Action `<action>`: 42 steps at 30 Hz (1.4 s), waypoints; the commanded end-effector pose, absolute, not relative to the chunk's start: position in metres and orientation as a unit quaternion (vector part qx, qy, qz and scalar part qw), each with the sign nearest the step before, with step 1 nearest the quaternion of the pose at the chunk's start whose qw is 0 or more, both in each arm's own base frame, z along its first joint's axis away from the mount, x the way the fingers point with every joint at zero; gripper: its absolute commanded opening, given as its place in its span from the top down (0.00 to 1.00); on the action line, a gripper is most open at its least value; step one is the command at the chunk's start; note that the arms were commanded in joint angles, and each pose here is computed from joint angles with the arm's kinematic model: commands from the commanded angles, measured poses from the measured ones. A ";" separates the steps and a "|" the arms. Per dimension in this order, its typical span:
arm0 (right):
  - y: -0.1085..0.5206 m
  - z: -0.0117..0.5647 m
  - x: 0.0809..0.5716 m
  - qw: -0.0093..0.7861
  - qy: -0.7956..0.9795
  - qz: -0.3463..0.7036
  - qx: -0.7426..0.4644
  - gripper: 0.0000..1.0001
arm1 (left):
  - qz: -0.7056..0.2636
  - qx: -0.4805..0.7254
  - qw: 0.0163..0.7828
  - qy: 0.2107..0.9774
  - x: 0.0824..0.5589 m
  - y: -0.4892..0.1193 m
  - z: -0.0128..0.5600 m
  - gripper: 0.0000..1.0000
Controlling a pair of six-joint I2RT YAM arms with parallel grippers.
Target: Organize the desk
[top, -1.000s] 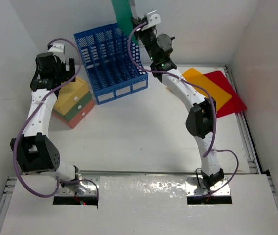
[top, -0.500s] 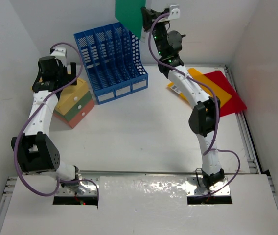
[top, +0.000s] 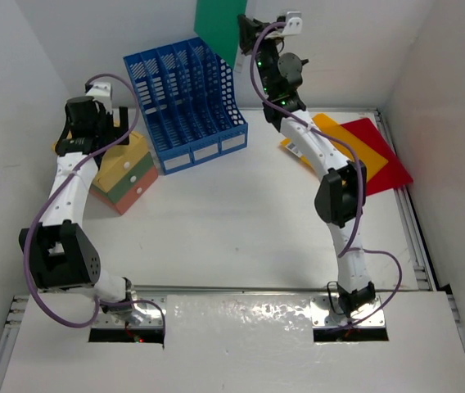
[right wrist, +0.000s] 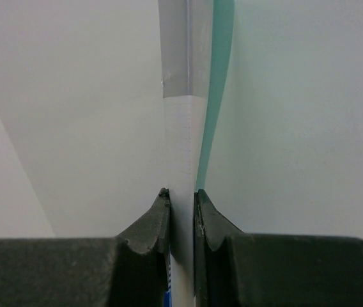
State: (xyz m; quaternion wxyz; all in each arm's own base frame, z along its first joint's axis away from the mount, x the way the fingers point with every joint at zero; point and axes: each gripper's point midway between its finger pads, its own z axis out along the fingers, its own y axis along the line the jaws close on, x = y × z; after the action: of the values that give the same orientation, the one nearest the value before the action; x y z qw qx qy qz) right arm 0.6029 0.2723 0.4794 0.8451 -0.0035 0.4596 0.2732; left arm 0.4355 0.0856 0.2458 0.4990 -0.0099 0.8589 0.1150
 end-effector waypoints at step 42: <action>0.336 0.326 0.591 0.822 0.508 0.214 -0.140 1.00 | 0.115 -0.012 0.523 0.844 0.434 0.091 0.255 0.01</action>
State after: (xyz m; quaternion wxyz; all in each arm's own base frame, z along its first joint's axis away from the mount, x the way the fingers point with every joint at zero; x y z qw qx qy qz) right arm 0.5910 0.3480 0.2807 0.7837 -0.1507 0.5637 0.2129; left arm 0.4345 0.0867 0.2350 0.4953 -0.0079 0.8613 0.1129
